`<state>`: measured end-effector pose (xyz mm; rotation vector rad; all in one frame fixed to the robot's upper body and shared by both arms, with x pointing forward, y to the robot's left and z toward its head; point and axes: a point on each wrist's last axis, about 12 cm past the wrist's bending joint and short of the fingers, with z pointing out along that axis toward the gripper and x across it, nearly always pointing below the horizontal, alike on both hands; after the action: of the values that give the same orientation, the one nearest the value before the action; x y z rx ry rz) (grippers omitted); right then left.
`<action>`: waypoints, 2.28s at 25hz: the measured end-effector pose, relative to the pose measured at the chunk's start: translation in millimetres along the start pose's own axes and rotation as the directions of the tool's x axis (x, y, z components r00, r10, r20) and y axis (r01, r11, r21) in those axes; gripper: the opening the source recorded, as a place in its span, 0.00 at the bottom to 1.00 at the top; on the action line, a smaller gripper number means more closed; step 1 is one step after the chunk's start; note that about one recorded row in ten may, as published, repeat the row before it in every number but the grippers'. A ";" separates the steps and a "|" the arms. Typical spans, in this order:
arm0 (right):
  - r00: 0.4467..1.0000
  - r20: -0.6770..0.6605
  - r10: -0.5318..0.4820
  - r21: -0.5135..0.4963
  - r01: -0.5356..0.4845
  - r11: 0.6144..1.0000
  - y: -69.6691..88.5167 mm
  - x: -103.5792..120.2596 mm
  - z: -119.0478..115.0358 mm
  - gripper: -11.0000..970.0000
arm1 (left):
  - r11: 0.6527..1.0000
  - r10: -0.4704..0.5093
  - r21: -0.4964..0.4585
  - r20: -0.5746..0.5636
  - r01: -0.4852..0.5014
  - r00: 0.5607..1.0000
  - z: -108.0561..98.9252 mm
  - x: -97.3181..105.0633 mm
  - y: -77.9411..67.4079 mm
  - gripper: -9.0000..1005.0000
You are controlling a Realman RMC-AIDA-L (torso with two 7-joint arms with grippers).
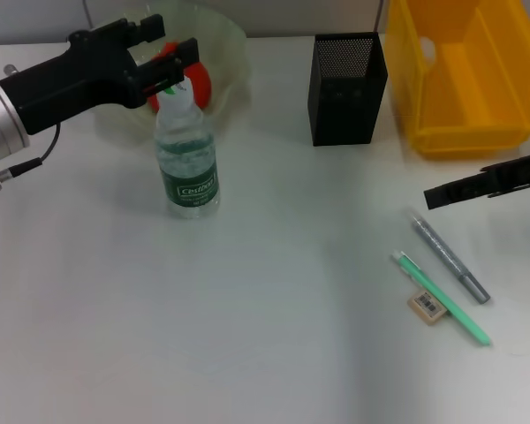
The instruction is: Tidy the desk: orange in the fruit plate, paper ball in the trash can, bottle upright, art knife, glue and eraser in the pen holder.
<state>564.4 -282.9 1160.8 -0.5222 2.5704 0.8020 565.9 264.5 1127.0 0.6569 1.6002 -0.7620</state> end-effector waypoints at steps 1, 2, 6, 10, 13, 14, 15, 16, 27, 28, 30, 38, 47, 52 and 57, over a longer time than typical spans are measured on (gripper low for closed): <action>1.000 -0.031 0.003 0.025 -0.003 1.000 3.1 -5.8 3.1 0.73 | 1.000 0.000 0.000 0.004 0.000 1.000 0.3 -0.6 0.0 0.61; 0.999 -0.053 0.003 0.047 0.000 0.999 5.6 -10.9 6.1 0.73 | 1.000 0.000 0.000 0.004 0.000 1.000 0.3 -0.6 0.0 0.61; 0.992 -0.125 -0.011 0.122 0.026 0.992 12.3 -24.7 25.9 0.72 | 1.000 0.007 0.004 0.023 -0.007 1.000 0.9 -1.7 -0.7 0.61; 0.984 -0.177 -0.025 0.211 0.062 0.976 14.9 -31.1 47.3 0.72 | 1.000 0.005 0.014 0.042 -0.006 0.999 -0.8 -2.6 -1.8 0.61; 0.980 -0.196 -0.040 0.235 0.086 0.968 15.5 -32.6 59.5 0.71 | 1.000 0.005 0.012 0.051 -0.005 0.999 -2.3 -2.5 -2.0 0.61; 0.979 -0.201 -0.042 0.237 0.090 0.967 15.4 -32.4 63.6 0.71 | 1.000 0.004 0.011 0.052 -0.005 0.999 -2.6 -2.3 -2.0 0.61; 0.978 -0.205 -0.043 0.239 0.093 0.967 15.2 -32.3 68.1 0.71 | 1.000 0.004 0.011 0.052 -0.004 0.999 -2.8 -2.2 -2.1 0.61; 0.977 -0.207 -0.042 0.239 0.093 0.967 15.0 -32.3 70.7 0.71 | 1.000 0.004 0.011 0.052 -0.004 0.999 -2.7 -2.2 -2.1 0.61; 0.962 -0.260 -0.085 0.203 0.140 0.969 38.9 -43.5 60.2 0.61 | 1.000 0.006 0.009 0.053 -0.007 0.999 -2.8 -2.7 -1.4 0.61; 0.953 -0.291 -0.087 0.197 0.149 0.969 43.0 -41.8 62.0 0.59 | 1.000 0.007 0.008 0.052 -0.007 0.999 -2.8 -2.7 -1.2 0.61; 0.936 -0.340 -0.088 0.194 0.162 0.968 48.5 -37.6 65.9 0.58 | 1.000 0.006 0.007 0.052 -0.006 0.999 -2.7 -2.4 -1.3 0.61; 0.910 -0.405 -0.087 0.199 0.181 0.963 56.0 -30.9 72.0 0.56 | 1.000 0.007 0.006 0.053 -0.007 0.999 0.4 -3.7 -0.6 0.61; 0.899 -0.415 -0.140 0.214 0.246 0.945 58.7 -28.5 89.8 0.54 | 1.000 0.014 0.007 0.054 -0.015 0.998 2.5 -4.7 0.3 0.61; 0.892 -0.427 -0.146 0.215 0.257 0.942 59.5 -28.8 95.3 0.53 | 1.000 0.012 -0.001 0.057 -0.012 0.998 0.9 -4.6 1.6 0.61; 0.888 -0.435 -0.148 0.214 0.261 0.941 60.2 -29.2 97.1 0.51 | 1.000 0.011 -0.004 0.058 -0.011 0.998 0.2 -4.4 2.0 0.61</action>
<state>586.8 -171.9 1128.2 -0.9456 2.8724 0.2802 568.2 265.6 1131.1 0.6349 1.5435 -0.7631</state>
